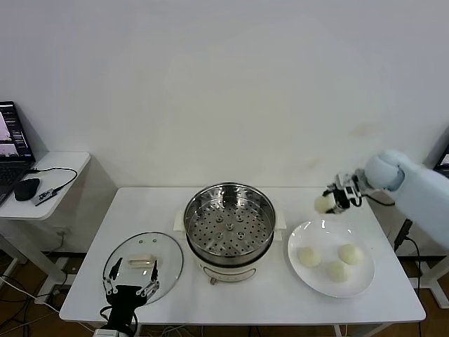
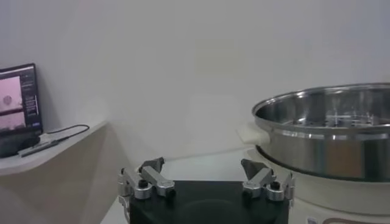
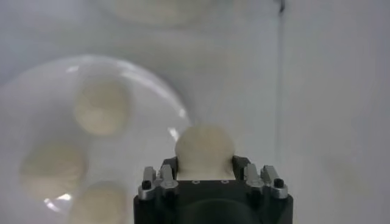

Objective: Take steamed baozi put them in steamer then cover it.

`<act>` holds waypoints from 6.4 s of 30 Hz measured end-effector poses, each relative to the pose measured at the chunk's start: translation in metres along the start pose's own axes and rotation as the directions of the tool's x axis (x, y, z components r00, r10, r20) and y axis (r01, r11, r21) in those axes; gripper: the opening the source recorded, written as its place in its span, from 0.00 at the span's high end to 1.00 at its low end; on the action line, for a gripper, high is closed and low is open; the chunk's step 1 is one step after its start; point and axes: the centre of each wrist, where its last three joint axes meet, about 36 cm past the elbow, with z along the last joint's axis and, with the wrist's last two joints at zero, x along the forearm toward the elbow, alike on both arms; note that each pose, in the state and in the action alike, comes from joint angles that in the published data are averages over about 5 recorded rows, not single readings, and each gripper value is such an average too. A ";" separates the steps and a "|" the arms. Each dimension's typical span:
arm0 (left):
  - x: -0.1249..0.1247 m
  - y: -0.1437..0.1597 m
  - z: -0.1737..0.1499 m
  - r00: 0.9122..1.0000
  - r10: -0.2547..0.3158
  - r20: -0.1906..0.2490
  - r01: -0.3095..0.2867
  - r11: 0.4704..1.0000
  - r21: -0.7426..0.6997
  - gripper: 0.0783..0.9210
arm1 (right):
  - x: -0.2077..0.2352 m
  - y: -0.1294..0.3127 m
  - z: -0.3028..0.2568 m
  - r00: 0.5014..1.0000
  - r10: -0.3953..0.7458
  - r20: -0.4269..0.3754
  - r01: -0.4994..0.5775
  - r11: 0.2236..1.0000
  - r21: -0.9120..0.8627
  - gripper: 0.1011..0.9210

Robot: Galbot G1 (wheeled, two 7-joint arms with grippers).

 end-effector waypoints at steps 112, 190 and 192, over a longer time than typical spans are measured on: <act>-0.014 0.038 -0.017 1.000 0.019 0.024 -0.018 0.998 -0.059 0.12 | -0.016 0.124 -0.027 0.980 -0.186 -0.074 0.186 0.983 -0.005 0.12; -0.020 0.043 -0.023 0.999 0.004 0.050 -0.001 0.998 -0.063 0.12 | 0.051 -0.015 -0.165 0.998 -0.031 0.057 0.028 0.999 0.047 0.40; -0.020 0.044 -0.024 0.999 0.000 0.052 0.003 0.998 -0.064 0.12 | 0.047 -0.020 -0.186 0.996 -0.038 0.076 0.034 0.998 0.055 0.40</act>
